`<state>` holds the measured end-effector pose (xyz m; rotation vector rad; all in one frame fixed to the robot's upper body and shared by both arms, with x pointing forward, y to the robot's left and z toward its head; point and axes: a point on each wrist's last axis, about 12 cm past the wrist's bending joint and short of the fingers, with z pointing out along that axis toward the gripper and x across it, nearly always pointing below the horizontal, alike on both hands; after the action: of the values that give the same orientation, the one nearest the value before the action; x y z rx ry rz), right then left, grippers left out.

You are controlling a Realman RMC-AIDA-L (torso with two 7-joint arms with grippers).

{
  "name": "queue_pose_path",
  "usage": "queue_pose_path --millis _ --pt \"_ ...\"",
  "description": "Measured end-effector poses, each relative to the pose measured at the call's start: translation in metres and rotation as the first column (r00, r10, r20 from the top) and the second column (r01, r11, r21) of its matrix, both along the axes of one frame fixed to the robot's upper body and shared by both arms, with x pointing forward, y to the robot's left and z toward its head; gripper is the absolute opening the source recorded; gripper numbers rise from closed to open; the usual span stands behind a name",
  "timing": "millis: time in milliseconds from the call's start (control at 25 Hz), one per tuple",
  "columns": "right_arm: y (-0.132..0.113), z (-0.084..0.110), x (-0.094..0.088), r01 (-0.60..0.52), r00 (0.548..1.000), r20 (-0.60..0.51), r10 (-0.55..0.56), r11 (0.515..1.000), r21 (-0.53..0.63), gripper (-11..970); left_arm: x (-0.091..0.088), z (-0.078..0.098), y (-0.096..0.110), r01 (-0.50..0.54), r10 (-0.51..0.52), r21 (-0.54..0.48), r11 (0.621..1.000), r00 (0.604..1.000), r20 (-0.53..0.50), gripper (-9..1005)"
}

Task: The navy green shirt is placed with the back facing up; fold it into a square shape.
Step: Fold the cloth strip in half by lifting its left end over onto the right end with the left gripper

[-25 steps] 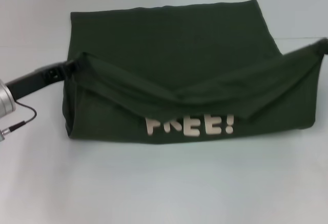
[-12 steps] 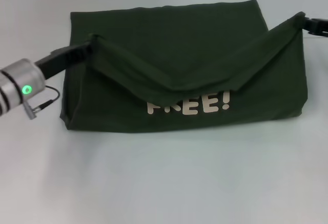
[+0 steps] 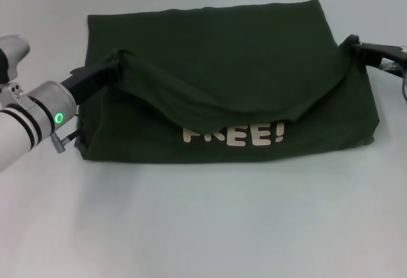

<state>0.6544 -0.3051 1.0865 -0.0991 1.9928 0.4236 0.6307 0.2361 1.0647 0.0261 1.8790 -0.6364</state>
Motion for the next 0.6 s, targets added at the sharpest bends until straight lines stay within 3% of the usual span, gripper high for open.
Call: queue_pose_path --millis 360,600 --pt "0.0064 -0.004 -0.0004 0.012 1.0 0.005 -0.012 1.0 0.006 19 -0.0006 -0.0019 -0.0016 -0.013 0.013 -0.002 1.0 1.0 0.006 35" --pt "0.0082 -0.0056 -0.002 0.007 1.0 0.004 -0.007 1.0 0.012 78 -0.0016 -0.0022 0.0 -0.015 0.016 -0.009 1.0 1.0 0.006 36"
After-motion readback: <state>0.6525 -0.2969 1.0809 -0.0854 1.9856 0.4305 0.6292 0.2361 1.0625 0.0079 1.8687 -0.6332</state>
